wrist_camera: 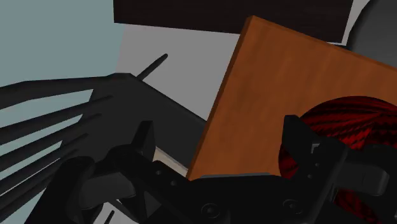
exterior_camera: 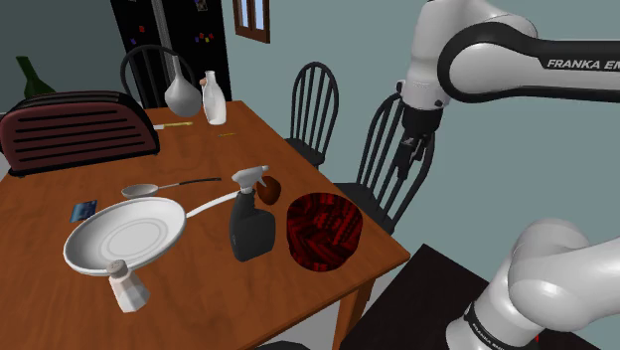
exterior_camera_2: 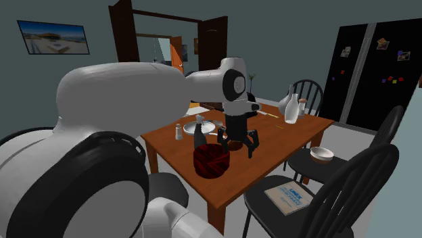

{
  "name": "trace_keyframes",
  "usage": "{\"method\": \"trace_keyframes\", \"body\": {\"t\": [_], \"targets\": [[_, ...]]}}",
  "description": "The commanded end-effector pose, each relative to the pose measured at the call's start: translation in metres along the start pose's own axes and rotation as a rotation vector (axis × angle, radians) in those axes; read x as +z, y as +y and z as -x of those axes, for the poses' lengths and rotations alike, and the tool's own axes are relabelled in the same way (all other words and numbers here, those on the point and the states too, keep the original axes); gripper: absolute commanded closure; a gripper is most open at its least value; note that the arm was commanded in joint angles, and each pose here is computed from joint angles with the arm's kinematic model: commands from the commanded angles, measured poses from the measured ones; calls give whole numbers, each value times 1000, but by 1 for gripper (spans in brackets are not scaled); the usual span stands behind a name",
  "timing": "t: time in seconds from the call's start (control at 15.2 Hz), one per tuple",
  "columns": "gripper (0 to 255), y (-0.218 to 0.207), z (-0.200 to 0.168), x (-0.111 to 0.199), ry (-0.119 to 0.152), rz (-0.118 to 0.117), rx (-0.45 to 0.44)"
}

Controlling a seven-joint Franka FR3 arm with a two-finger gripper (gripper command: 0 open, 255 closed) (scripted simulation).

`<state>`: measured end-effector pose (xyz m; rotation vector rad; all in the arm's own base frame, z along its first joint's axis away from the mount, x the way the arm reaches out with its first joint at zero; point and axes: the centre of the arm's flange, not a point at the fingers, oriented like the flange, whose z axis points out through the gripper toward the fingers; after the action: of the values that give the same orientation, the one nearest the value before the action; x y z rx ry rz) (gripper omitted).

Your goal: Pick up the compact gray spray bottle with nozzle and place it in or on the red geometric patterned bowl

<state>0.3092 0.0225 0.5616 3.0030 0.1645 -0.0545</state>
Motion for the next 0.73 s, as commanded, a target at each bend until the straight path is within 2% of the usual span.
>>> {"method": "trace_keyframes", "body": {"t": [0.0, 0.66], "targets": [[0, 0, 0, 0, 0, 0, 0], [0, -38, -82, 39, 203, -144, -403]]}}
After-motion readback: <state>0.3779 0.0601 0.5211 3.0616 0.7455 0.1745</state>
